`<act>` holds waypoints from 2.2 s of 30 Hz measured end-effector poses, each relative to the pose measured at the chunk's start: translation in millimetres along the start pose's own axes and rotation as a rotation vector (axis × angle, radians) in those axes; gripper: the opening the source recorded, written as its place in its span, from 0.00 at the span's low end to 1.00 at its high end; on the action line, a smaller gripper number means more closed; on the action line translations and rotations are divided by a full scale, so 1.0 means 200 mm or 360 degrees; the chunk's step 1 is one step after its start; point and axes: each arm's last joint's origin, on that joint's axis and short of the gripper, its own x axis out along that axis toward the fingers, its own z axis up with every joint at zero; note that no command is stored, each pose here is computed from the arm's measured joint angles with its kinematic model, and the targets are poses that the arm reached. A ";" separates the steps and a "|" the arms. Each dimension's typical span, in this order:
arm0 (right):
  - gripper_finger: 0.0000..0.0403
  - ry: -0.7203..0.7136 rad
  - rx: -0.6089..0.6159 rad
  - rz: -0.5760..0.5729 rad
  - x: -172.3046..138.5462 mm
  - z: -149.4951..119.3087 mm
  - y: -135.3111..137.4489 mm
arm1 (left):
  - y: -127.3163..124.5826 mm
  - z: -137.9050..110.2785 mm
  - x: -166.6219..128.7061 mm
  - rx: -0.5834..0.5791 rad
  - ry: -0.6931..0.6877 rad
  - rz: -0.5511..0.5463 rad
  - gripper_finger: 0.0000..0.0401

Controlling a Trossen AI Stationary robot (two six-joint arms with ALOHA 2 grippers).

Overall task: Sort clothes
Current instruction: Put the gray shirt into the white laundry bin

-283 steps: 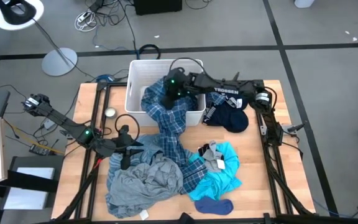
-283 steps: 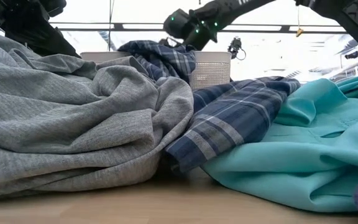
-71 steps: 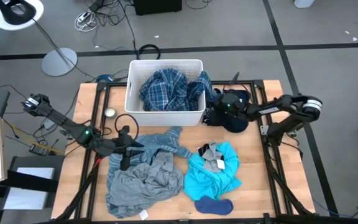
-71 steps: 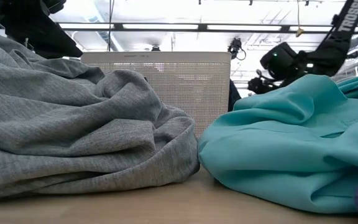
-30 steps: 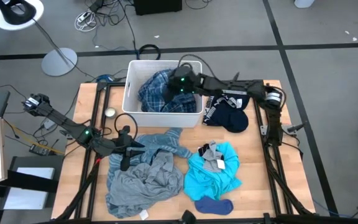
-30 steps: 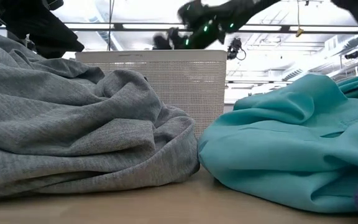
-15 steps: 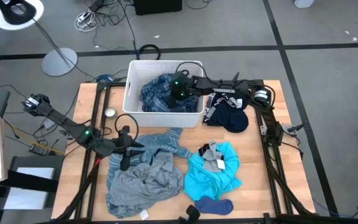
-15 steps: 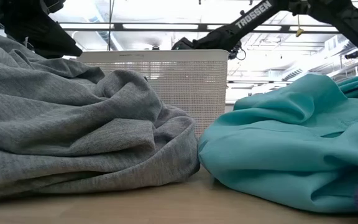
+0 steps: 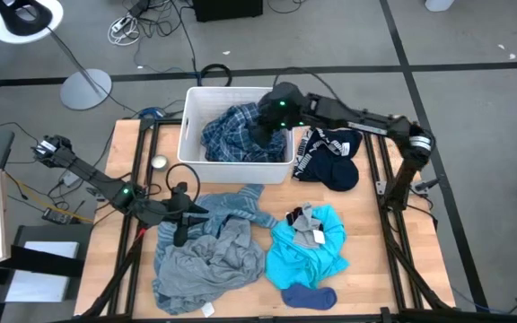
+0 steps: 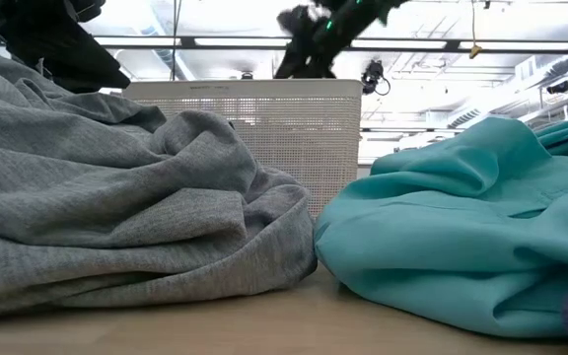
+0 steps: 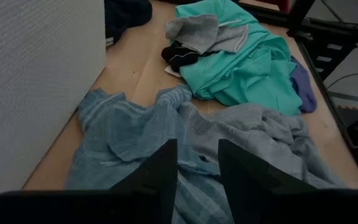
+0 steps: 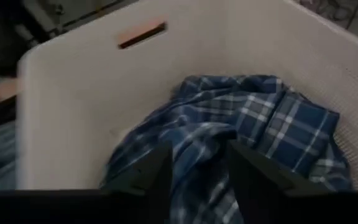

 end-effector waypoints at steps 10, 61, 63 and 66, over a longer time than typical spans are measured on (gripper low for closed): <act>0.37 0.0066 -0.0258 -0.0070 -0.36 -0.22 0.27 | -0.02 0.01 0.00 -0.0096 0.0019 -0.0156 0.30; 0.33 -0.0794 0.0376 0.0188 -0.70 -1.52 0.68 | -0.54 0.36 0.19 0.0008 0.0778 0.0061 0.01; 0.33 -0.0796 0.0357 0.0182 -0.70 -1.52 0.68 | -0.55 0.53 0.14 0.0070 0.0593 0.0004 0.00; 0.33 -0.0806 0.0349 0.0162 -0.70 -1.51 0.68 | -0.52 0.74 0.08 0.0214 0.0380 0.0031 0.00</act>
